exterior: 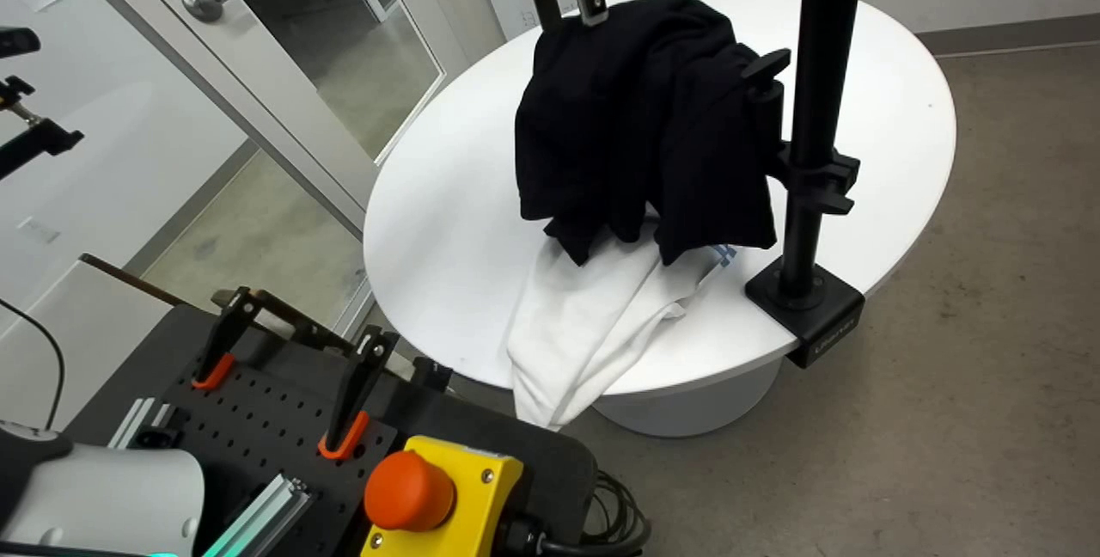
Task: Remove the black t-shirt from the black stand and place it on the table
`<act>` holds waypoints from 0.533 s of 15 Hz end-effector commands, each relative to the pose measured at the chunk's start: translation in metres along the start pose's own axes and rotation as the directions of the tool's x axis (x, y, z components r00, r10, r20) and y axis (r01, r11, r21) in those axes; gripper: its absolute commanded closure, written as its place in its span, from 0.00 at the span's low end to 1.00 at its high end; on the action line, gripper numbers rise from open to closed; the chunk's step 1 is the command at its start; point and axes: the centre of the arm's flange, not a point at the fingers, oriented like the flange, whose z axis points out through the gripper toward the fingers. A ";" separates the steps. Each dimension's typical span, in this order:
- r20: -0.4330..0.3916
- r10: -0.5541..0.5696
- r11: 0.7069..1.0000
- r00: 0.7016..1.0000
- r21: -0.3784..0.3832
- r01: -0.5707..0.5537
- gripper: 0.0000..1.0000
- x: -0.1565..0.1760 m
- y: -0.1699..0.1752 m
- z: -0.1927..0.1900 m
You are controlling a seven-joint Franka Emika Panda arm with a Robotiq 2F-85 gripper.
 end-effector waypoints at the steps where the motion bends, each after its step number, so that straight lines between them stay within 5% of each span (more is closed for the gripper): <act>1: -0.009 0.018 0.999 1.000 -0.027 -0.018 0.03 -0.001 0.000 0.012; 3: -0.007 0.024 0.999 1.000 -0.030 -0.024 0.28 0.000 0.000 0.015; 4: -0.007 0.026 0.999 1.000 -0.031 -0.026 0.28 0.000 0.000 0.015; 8: -0.010 0.049 0.998 0.999 -0.025 -0.049 0.58 0.001 -0.003 0.012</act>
